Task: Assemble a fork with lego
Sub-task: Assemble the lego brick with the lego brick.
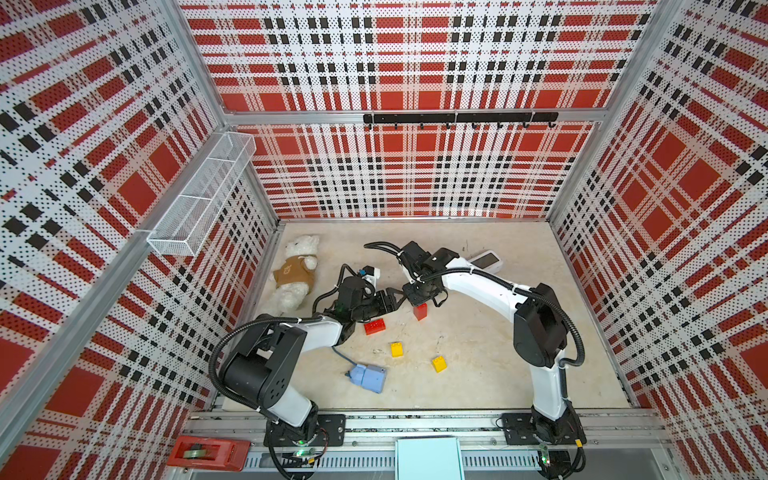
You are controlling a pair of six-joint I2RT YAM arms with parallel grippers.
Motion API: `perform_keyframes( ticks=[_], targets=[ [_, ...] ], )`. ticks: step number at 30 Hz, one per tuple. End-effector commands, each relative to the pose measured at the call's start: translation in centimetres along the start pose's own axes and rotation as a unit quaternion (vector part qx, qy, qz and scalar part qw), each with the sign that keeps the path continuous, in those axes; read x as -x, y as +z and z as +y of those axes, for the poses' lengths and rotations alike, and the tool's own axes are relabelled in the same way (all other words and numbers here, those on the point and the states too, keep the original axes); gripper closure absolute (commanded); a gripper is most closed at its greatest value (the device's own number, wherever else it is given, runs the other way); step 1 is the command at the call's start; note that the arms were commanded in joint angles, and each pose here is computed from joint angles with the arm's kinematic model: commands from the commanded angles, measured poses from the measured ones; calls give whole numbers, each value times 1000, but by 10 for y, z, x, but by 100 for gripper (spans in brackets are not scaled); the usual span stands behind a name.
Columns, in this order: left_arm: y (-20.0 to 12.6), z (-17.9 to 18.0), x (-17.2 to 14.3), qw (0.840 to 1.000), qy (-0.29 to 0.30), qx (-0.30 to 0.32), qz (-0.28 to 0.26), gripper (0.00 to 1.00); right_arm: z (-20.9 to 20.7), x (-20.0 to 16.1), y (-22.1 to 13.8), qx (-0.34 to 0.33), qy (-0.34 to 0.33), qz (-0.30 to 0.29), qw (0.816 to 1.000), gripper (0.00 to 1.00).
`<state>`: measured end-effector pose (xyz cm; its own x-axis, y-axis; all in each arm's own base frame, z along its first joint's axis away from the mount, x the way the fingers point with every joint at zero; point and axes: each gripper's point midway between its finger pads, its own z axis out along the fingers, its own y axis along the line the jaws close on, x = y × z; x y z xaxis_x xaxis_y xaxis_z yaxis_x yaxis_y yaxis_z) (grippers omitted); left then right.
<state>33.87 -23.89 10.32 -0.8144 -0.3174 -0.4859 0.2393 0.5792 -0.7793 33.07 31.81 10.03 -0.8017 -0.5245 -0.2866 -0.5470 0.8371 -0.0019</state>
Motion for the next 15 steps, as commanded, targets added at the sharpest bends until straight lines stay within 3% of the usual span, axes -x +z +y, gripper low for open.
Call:
perform_keyframes(
  ticks=[1, 8, 15],
  targets=[
    [-5, -1, 2, 1000, 5, 1, -7, 28, -1, -81, 55, 8, -19, 171, 985, 100],
    [-6, -1, 2, 1000, 6, 3, -7, 28, -6, -100, 56, -7, 60, 214, 975, 100],
    [-5, 0, 2, 1000, 6, 2, -5, 28, -4, -114, 62, -31, 12, 241, 970, 100]
  ],
)
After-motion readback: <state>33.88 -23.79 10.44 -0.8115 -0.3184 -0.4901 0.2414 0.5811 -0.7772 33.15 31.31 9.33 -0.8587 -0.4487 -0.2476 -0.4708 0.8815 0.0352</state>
